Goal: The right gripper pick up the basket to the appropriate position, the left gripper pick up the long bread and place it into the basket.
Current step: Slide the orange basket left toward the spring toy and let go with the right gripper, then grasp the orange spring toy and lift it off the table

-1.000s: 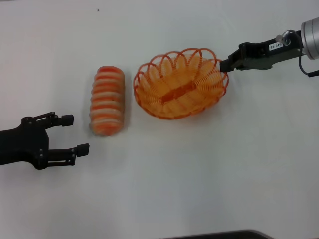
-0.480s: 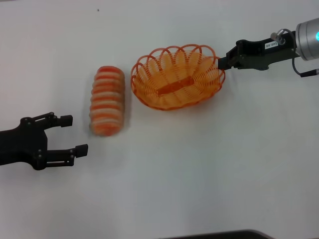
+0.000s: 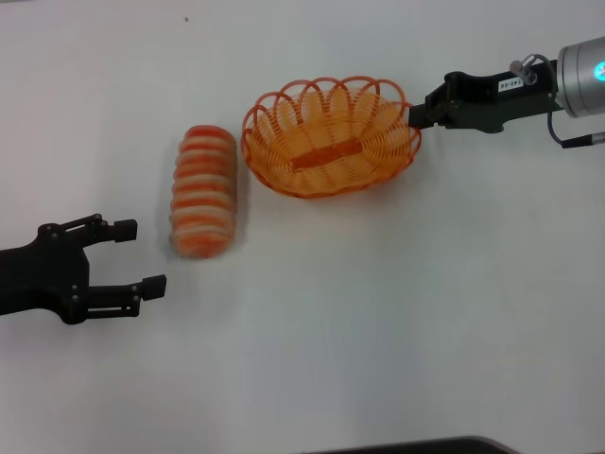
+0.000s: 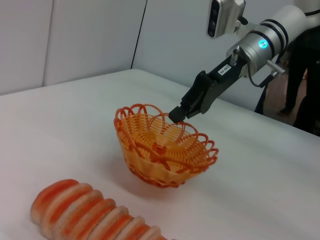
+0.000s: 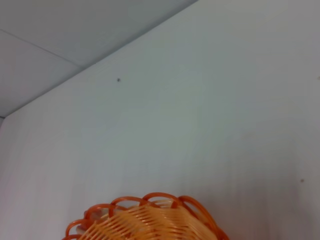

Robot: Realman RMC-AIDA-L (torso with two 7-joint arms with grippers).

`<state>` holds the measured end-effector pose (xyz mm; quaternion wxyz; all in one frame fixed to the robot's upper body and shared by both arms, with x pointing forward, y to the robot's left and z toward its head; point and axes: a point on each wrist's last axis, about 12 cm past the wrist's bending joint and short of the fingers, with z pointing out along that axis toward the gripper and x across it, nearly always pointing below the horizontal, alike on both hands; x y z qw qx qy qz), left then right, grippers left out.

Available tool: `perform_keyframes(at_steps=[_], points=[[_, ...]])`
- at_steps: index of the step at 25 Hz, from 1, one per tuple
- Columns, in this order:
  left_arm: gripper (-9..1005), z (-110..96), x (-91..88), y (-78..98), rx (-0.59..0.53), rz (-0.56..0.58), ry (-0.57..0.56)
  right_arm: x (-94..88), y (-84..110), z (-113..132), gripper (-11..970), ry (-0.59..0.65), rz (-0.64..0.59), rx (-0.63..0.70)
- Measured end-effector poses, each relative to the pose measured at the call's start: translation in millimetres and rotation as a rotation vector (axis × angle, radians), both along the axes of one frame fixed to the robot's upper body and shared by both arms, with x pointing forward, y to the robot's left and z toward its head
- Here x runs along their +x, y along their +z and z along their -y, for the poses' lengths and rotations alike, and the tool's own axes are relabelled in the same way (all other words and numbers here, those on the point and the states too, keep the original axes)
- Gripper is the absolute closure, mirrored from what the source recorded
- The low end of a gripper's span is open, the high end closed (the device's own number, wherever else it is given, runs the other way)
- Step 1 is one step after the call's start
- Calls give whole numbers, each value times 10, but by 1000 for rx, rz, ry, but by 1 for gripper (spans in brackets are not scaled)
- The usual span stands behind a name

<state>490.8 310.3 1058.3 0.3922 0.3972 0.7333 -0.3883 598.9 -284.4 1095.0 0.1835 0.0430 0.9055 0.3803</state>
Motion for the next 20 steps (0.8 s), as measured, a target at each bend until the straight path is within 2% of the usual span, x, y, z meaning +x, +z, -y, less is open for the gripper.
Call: perform_keyframes(at_steps=[11,17,20], points=[[78,4,0,-2,2,-1,-4,-73,-40,64,759,-70,-10,88],[79,13,4,4,-6,3,-1,-128,-33,141,582,-93,15,133],[79,24,6,-1,-7,3,1,-172,33,275,479,-121,133,198]])
